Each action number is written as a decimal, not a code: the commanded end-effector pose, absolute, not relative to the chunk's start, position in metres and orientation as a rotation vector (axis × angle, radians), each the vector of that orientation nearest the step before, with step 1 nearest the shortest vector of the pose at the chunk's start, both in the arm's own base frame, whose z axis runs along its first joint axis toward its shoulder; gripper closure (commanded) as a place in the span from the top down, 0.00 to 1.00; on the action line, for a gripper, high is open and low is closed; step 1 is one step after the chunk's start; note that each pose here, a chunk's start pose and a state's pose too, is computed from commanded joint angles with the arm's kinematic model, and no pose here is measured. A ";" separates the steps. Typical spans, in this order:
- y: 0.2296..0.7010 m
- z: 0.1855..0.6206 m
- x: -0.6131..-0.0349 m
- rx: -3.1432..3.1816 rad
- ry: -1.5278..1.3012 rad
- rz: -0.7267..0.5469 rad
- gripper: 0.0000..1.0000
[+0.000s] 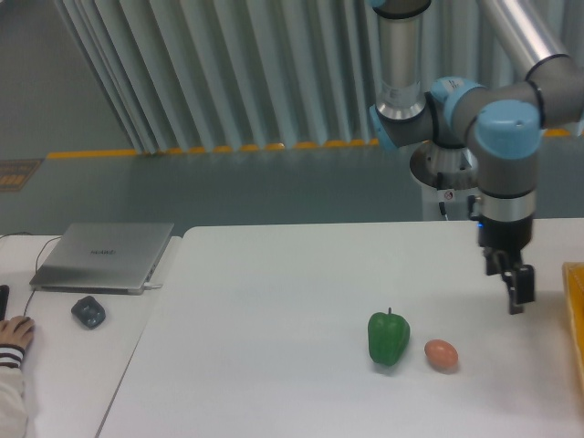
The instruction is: Place the red pepper on the table
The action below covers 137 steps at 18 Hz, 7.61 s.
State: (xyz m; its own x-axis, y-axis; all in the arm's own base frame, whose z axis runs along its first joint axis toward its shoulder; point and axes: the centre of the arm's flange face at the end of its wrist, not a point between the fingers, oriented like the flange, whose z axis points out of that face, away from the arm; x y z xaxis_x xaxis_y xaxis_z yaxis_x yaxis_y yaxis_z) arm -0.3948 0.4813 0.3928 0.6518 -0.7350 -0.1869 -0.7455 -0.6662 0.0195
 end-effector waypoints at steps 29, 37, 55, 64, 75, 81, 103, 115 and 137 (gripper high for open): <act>0.352 0.335 -0.586 -3.136 0.290 0.326 1.00; 0.290 0.306 -0.627 -3.060 0.297 0.209 1.00; 0.259 0.288 -0.643 -3.061 0.193 0.167 1.00; 0.254 0.280 -0.650 -3.063 0.191 0.159 1.00; 0.243 0.275 -0.653 -3.068 0.266 0.145 0.80; 0.265 0.289 -0.643 -3.112 0.230 0.183 0.55; 0.487 0.405 -0.434 -2.864 0.620 0.013 0.58; 0.534 0.321 -0.346 -3.120 0.623 0.058 0.57; 0.525 0.285 -0.338 -3.146 0.606 0.058 1.00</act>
